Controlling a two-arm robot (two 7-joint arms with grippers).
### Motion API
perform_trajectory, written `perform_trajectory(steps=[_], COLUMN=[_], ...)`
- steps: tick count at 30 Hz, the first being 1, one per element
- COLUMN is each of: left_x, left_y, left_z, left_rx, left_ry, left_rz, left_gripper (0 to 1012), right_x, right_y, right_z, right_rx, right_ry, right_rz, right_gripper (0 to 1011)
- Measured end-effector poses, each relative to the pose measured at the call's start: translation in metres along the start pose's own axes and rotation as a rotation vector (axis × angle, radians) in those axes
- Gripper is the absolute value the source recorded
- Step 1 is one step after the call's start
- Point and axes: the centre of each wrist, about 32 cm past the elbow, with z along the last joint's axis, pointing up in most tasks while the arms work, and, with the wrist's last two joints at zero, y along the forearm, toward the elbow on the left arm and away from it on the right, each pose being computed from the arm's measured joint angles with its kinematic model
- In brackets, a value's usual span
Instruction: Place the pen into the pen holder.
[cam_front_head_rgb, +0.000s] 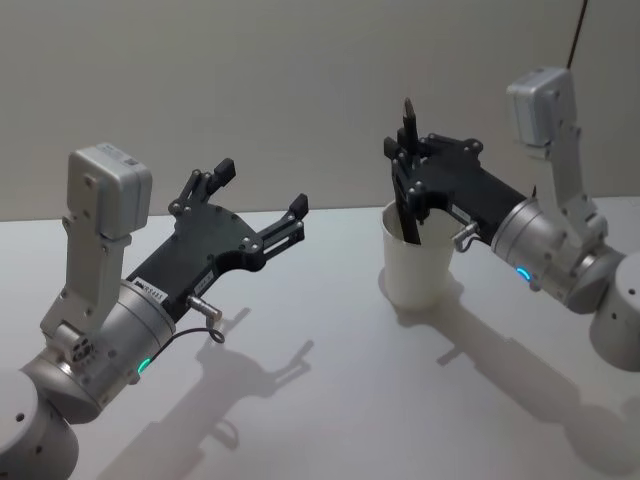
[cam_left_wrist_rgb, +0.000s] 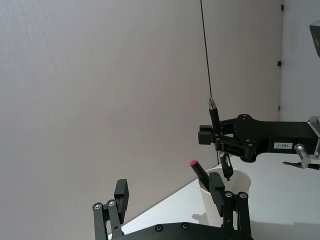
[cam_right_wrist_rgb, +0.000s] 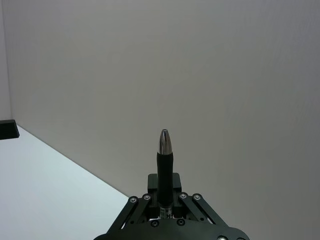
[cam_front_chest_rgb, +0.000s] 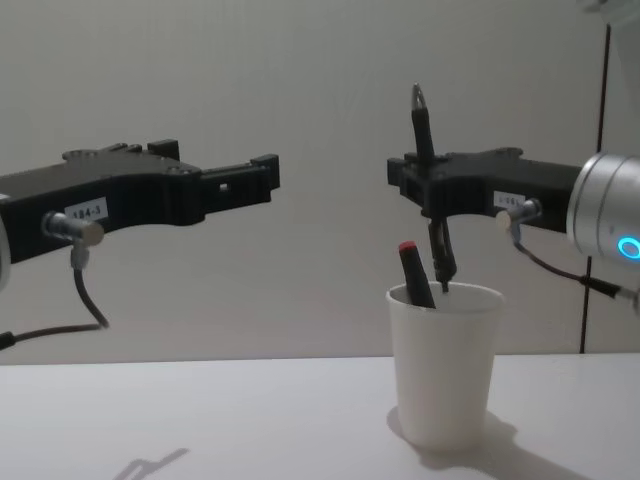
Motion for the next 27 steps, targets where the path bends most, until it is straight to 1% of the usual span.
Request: perform_trajectory(steps=[5,21,22,27], left_x=[0.0000,0.0000,0.0000,0.0000], left_y=[0.0000,0.0000,0.0000,0.0000], left_z=[0.0000,0.0000,0.0000,0.0000], left_rx=[0.000,0.000,0.000,0.000], left_ry=[0.000,0.000,0.000,0.000], left_rz=[0.000,0.000,0.000,0.000], left_gripper=[1001,1001,1001,1001], right_x=[-0.0019,-0.0034,-0.0035,-0.0038], right_y=[0.0010,0.0014,0.0015,0.0016], right_z=[-0.0023,-0.0063,-0.0065,-0.0071], right_rx=[0.018,0.025,0.026,0.028], right_ry=[0.003,-0.004,-0.003,-0.002], right_rz=[-0.011,-0.039,-0.041,-0.045], right_gripper=[137,147,195,334])
